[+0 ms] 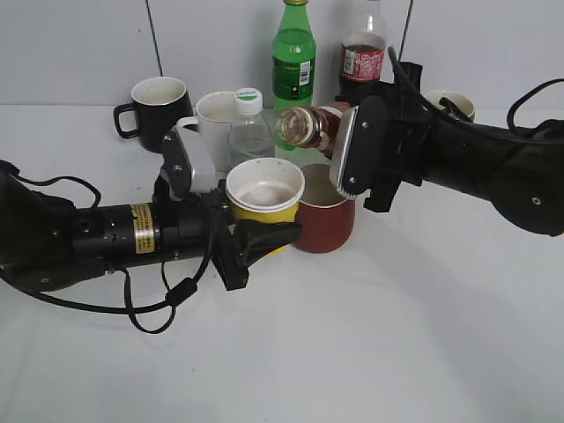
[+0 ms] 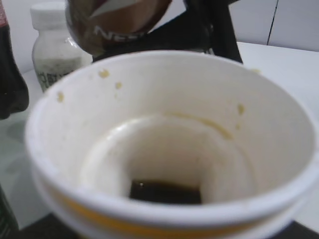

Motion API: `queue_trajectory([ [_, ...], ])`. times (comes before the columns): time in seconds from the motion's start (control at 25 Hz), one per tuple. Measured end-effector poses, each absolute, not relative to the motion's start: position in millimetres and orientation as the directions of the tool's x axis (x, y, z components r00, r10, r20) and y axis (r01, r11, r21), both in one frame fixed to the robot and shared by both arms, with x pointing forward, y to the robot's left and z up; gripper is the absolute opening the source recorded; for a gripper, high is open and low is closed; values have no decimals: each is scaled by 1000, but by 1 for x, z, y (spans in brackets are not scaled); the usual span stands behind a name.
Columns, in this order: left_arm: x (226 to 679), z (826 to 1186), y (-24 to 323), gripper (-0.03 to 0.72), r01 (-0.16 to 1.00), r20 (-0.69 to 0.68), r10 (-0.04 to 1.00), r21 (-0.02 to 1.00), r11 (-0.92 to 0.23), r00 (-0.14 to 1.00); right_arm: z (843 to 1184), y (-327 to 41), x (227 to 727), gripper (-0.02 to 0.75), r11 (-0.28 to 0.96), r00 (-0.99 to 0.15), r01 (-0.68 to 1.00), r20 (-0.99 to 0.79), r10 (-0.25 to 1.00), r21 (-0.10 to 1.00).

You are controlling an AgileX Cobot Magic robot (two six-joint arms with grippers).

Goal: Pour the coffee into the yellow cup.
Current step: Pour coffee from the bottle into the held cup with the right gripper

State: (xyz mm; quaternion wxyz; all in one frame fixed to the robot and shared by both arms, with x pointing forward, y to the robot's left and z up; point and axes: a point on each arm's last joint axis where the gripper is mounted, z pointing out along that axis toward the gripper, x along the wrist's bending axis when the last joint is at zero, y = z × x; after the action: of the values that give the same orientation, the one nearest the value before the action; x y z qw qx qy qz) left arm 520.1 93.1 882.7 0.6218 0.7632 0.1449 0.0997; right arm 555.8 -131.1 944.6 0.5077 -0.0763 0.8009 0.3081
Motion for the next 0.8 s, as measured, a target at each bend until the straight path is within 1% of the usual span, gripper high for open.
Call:
queue_trajectory([
  [0.4, 517, 885, 93, 379, 101, -31, 318, 974, -205, 948, 945, -131, 556, 510, 819, -393, -507, -918, 56, 268],
  [0.8, 515, 884, 92, 379, 114, -44, 291, 967, -230, 956, 947, -130, 556, 510, 814, -320, -552, -947, -7, 180],
])
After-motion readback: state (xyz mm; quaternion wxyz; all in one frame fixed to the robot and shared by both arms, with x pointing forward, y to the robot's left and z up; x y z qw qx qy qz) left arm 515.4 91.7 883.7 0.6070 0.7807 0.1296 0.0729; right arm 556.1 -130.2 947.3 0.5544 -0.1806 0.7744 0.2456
